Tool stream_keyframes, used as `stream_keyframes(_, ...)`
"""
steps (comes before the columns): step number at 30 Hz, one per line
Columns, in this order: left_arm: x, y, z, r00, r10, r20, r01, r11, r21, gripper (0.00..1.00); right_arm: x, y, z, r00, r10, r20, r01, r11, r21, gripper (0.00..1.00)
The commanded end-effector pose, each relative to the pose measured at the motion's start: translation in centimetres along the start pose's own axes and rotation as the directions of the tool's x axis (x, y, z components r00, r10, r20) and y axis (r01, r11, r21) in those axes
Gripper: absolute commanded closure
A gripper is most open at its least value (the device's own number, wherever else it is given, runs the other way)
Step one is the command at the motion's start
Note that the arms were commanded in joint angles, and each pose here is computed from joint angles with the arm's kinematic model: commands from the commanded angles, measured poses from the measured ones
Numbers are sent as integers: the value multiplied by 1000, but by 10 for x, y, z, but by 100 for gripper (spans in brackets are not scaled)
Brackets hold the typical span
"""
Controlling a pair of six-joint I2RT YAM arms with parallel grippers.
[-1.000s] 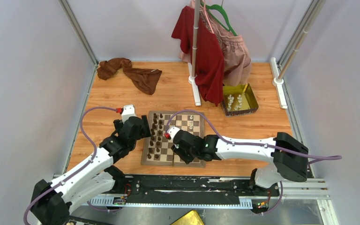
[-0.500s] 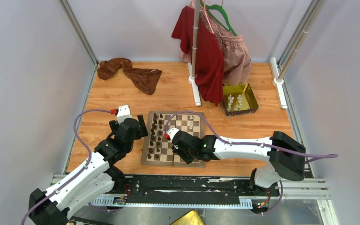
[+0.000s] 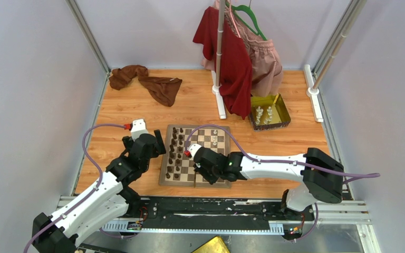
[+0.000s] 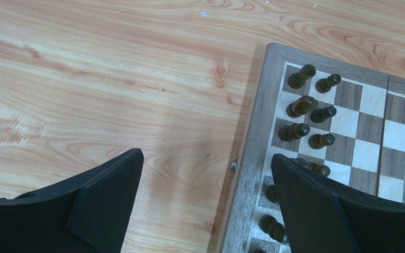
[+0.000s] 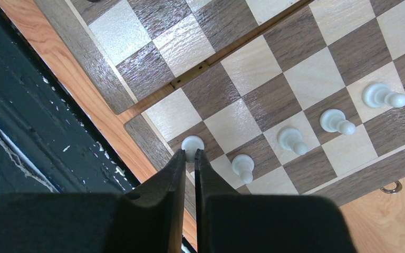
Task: Set up the chess pieces on the board
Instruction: Pick up the chess piece from the storage box, then place the chess piece on the chessboard.
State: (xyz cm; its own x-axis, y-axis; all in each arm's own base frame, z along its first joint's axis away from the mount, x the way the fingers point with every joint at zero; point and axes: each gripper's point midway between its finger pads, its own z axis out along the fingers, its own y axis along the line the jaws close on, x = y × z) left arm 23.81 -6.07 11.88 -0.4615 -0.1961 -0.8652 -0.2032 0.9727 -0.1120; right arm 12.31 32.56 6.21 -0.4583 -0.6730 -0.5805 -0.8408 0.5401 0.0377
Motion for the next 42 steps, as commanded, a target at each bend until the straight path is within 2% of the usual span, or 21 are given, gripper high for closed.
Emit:
stream_keyframes(1,-1,5,0,1000,-13,20,13,1000,-24,0,-7,3,-9,1000,-12,27,12,1000,7,99)
stream_keyframes(15,-1,7,0,1000,-17,26,18,999,-36,0,5,-7,-26,999,18,28,-19,999,38,99)
stream_keyframes(42,0,6,2,1000,-12,26,13,999,-35,0,29,-18,-19,999,41,-20,-39,997,72,99)
